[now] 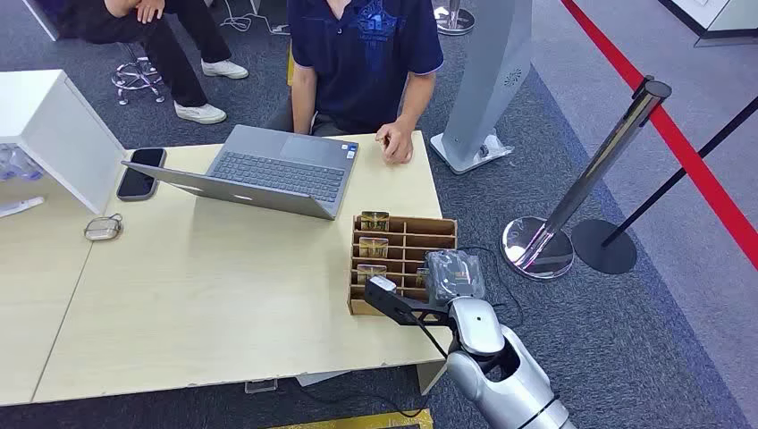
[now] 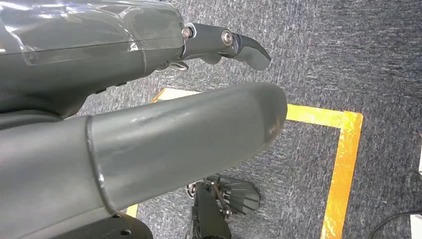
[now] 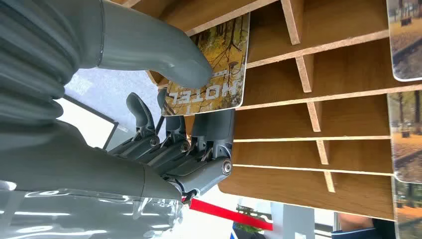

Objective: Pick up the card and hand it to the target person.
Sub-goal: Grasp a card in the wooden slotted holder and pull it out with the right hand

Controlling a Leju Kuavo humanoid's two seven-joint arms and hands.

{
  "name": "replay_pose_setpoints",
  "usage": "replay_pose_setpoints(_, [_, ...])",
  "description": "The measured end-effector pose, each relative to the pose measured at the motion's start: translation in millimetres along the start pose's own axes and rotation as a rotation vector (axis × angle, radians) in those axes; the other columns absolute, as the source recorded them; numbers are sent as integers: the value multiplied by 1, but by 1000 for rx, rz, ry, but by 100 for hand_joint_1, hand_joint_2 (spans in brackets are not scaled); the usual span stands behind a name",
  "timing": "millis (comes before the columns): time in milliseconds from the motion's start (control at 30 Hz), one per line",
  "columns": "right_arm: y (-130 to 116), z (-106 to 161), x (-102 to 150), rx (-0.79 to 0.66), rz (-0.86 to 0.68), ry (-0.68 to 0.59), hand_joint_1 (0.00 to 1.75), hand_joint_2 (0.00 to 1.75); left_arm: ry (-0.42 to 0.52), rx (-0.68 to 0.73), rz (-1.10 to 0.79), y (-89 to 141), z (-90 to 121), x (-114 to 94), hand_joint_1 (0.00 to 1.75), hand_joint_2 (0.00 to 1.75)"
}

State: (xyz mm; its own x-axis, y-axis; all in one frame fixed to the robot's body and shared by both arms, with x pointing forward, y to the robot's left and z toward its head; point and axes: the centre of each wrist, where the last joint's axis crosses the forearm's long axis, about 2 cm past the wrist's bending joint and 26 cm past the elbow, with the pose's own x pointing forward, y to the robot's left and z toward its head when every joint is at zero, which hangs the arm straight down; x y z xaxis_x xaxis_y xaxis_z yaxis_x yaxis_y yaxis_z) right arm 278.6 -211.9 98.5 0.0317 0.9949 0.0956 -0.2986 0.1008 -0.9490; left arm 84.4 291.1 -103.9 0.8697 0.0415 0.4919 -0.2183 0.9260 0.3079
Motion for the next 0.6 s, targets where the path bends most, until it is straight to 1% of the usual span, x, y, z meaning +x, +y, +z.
replay_pose_setpoints(167, [0, 0, 0, 1, -7, -7, 139, 175, 0, 0, 1, 0, 0, 0, 0, 0])
replay_pose_setpoints(600, [-1, -1, 5, 1, -33, -41, 140, 175, 1, 0, 3, 0, 0, 0, 0, 0])
